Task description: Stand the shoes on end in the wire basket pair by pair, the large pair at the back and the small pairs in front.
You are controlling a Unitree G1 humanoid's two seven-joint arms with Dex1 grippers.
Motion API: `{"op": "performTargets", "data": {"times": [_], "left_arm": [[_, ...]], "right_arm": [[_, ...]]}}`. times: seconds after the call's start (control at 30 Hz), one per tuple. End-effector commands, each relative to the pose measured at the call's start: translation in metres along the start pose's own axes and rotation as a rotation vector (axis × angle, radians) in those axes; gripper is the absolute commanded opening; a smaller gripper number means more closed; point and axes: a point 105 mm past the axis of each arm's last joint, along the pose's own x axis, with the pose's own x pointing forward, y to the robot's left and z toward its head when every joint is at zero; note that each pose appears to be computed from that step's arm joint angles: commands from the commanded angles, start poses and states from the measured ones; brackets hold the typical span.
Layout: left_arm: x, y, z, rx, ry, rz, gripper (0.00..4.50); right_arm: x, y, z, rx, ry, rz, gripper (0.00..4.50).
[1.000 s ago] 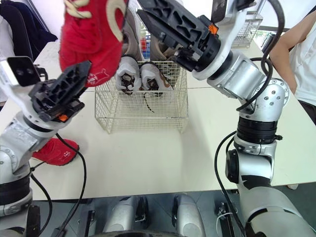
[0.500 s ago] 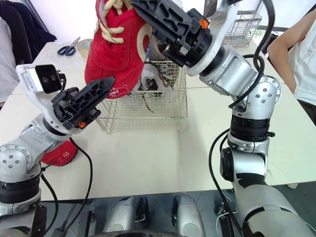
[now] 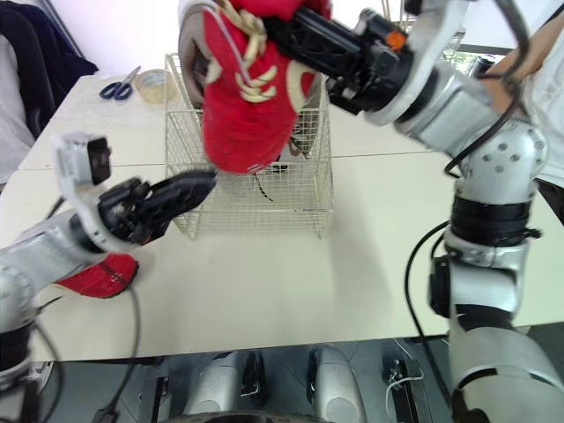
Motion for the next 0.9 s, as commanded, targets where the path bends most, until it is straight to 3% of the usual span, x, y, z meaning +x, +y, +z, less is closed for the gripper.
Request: {"op": "performTargets", "data": {"times": [0.03, 0.13, 0.43, 0.87, 0.9], "left_arm": [[-0.02, -0.016, 0.009, 0.107, 0.075, 0.014, 2.59], [-0.032, -0.021, 0.015, 0.143, 0.13, 0.054, 2.59], [-0.052, -0.018, 0.027, 0.303, 0.29, 0.204, 2.59], [-0.048, -0.017, 0.009, 0.244, 0.243, 0.228, 2.59], [-0.048, -0.016, 0.009, 0.242, 0.24, 0.231, 2.63]], "right_arm": [[-0.01, -0.009, -0.005, -0.138, 0.109, 0.062, 0.55], [-0.019, -0.021, -0.023, -0.168, 0.207, 0.081, 0.55], [-0.021, -0.035, -0.065, -0.169, 0.28, 0.122, 0.55], [-0.033, -0.04, -0.11, -0.063, 0.341, 0.12, 0.55], [-0.034, -0.04, -0.112, -0.058, 0.345, 0.115, 1.04]]}}
